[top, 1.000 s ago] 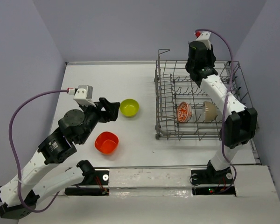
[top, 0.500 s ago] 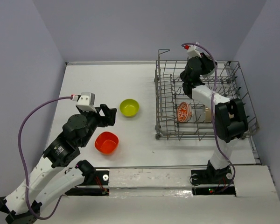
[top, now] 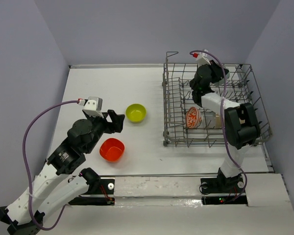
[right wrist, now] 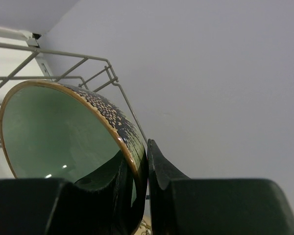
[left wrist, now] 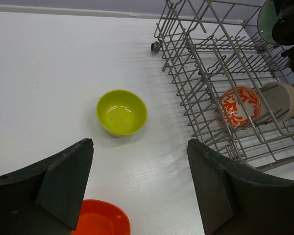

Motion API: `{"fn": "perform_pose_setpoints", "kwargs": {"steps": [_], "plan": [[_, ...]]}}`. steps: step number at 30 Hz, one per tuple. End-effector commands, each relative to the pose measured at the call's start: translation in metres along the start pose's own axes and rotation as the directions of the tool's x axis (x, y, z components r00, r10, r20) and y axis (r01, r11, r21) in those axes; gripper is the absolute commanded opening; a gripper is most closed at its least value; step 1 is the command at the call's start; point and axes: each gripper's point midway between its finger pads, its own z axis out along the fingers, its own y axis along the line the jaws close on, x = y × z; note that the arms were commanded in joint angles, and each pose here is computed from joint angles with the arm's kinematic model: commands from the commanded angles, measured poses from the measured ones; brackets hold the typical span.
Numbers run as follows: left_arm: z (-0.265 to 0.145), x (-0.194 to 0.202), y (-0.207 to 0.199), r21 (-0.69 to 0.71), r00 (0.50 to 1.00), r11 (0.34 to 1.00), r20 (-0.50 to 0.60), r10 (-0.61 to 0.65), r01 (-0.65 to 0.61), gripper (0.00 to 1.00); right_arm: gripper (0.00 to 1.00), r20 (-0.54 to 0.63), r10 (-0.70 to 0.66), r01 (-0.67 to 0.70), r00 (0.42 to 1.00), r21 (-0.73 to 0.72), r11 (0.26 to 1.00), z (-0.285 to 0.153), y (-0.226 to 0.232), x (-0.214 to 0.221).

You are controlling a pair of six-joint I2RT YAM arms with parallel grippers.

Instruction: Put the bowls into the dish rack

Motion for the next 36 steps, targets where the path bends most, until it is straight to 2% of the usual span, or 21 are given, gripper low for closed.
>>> {"fn": "perform_pose_setpoints", "kwargs": {"steps": [1, 36], "plan": [[0.005, -0.003, -0.003, 0.017, 1.0, 1.0, 0.02, 0.01, -0.011, 0.86, 0.01, 0.006, 0.097, -0.097, 0.995, 0.048, 0.994, 0.008, -0.016, 0.002], [0.009, 0.006, -0.002, 0.009, 1.0, 1.0, -0.01, 0.024, -0.024, 0.86, 0.01, -0.11, -0.035, 0.038, 0.993, 0.025, 0.999, 0.032, 0.05, 0.041]]}}
